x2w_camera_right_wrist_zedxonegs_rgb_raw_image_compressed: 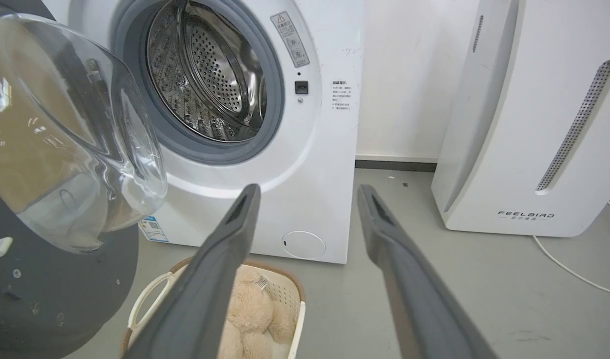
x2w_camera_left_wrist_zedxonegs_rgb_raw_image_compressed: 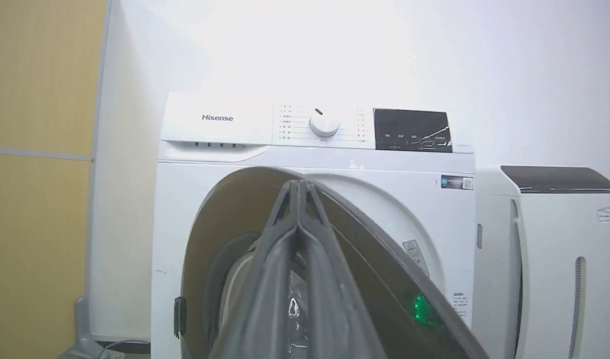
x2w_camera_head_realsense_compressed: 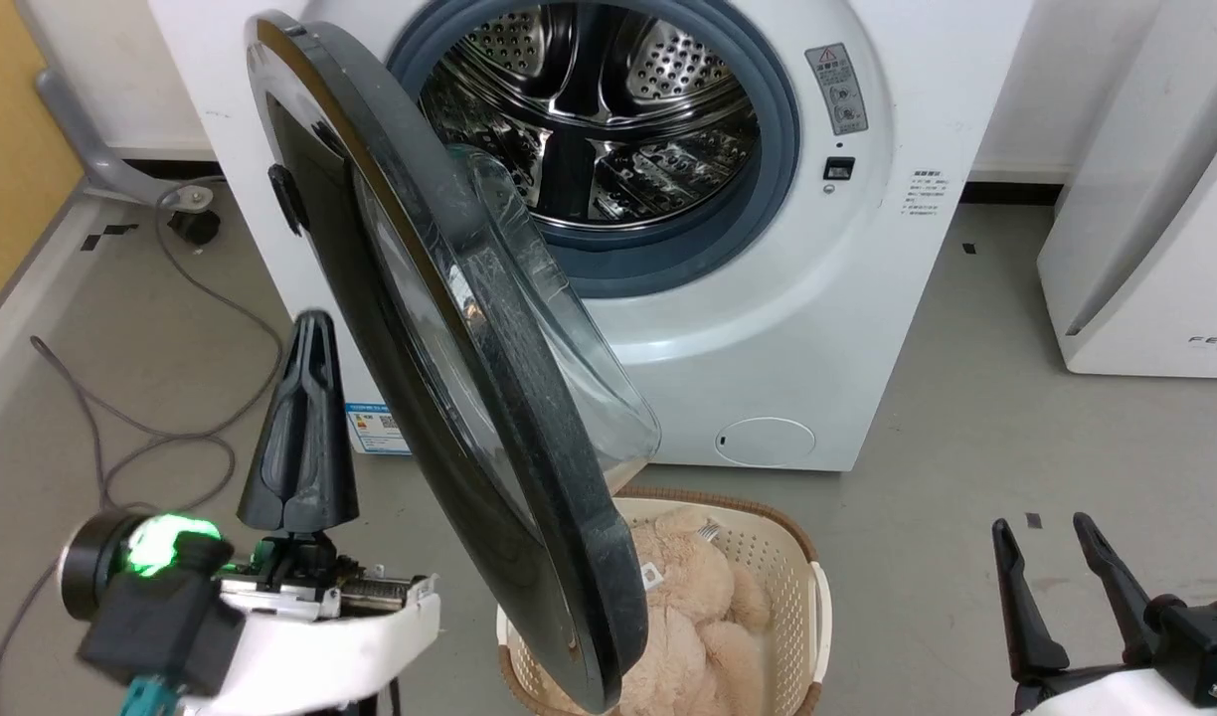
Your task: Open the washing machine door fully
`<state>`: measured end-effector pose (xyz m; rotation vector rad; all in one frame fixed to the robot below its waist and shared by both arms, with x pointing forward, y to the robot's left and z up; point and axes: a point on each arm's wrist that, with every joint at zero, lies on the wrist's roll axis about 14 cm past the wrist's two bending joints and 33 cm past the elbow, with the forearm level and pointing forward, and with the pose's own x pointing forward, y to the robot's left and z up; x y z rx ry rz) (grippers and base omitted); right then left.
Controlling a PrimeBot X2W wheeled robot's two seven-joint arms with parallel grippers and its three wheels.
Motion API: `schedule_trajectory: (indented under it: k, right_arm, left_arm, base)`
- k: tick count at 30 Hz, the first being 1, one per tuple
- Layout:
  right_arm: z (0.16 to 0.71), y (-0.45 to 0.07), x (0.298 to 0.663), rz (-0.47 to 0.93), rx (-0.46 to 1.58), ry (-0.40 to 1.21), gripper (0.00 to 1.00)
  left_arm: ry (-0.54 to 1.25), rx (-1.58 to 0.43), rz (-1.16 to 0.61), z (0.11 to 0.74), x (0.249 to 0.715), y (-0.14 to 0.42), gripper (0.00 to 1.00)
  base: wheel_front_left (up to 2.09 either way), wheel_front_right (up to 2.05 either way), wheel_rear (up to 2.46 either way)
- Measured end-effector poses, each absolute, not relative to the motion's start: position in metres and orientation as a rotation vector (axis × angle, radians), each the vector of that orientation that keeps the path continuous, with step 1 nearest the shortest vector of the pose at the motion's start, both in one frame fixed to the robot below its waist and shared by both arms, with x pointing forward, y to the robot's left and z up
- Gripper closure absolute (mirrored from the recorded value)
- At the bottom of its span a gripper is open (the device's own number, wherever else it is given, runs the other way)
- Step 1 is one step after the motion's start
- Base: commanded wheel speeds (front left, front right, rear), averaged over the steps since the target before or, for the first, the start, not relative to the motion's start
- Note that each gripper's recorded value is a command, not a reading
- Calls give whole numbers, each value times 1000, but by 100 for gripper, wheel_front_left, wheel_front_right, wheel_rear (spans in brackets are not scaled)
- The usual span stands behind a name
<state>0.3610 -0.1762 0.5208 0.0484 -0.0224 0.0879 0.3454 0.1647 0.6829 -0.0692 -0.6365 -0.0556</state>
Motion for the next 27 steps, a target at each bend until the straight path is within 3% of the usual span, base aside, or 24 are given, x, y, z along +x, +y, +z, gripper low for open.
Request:
schedule_trajectory:
  k: [6,14,19,27]
  right_arm:
    - [521,-177,359,86,51,-22,0]
    - [522,-177,356,85,57,-26,0]
    - [520,-176,355,86,57,-21,0]
    - [517,-177,357,85,69,-10,0]
  left_arm:
    - [-762,-168,-168,721,325,138,100]
    - [-755,-232,-399,723,306,77,100]
    - [-615,-249,-552,694,297,30,100]
    - [-237,-233,-658,607,291,-14,100]
  base:
    - [0,0,0]
    - [0,0,0]
    - [0,0,0]
    - [0,0,0]
